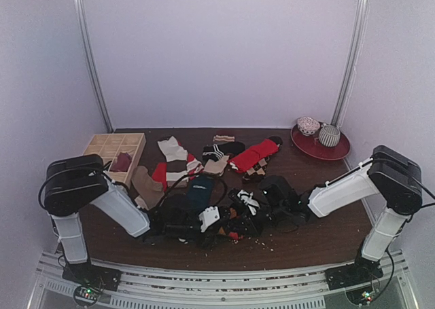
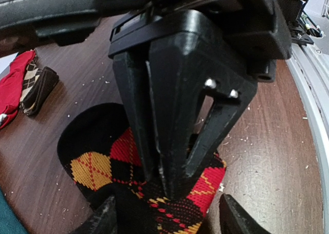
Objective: Roll the socks
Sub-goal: Roll a pair of socks at the center of the board.
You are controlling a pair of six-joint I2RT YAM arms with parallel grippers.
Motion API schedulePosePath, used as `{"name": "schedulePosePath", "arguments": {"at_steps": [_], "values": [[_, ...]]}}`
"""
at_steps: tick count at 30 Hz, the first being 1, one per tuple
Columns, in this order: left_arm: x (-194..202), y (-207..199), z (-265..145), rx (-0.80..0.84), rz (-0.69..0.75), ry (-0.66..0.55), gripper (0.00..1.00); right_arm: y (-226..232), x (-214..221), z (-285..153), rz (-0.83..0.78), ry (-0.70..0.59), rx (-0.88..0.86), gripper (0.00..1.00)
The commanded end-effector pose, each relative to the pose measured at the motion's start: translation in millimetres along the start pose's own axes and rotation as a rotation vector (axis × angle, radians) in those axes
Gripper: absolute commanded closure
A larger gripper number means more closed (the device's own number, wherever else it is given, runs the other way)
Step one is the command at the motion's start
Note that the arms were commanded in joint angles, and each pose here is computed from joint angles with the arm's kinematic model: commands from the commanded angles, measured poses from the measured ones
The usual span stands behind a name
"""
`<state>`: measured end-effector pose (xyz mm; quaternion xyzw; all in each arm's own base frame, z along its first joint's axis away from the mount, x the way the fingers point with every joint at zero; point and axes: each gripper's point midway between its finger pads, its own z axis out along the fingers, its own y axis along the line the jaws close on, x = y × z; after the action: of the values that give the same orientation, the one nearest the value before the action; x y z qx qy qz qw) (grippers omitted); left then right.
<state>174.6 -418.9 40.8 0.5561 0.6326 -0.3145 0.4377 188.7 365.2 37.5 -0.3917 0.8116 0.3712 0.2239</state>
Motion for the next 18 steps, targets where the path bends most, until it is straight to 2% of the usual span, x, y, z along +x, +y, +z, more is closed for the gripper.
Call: {"name": "schedulePosePath", "arguments": {"at_steps": [1, 6, 11, 13, 18], "values": [[31.6, -18.1, 5.2, 0.083, -0.077, 0.138, 0.4, -15.3, 105.0, -5.4, 0.143, 0.347, 0.042, 0.87], [50.1, -21.3, -4.6, 0.073, -0.128, 0.195, 0.36, -16.3, 99.3, -9.7, 0.148, 0.337, 0.036, 0.87], [68.8, -24.8, -6.7, 0.066, -0.154, 0.262, 0.36, -21.4, 92.7, -15.1, 0.156, 0.331, 0.037, 0.87], [74.8, -29.7, -4.7, 0.073, -0.152, 0.287, 0.38, -20.9, 86.9, -16.3, 0.153, 0.319, 0.028, 0.87], [66.1, -38.6, 1.2, 0.098, -0.115, 0.279, 0.52, -21.1, 85.9, -12.7, 0.159, 0.322, 0.01, 0.87]]}}
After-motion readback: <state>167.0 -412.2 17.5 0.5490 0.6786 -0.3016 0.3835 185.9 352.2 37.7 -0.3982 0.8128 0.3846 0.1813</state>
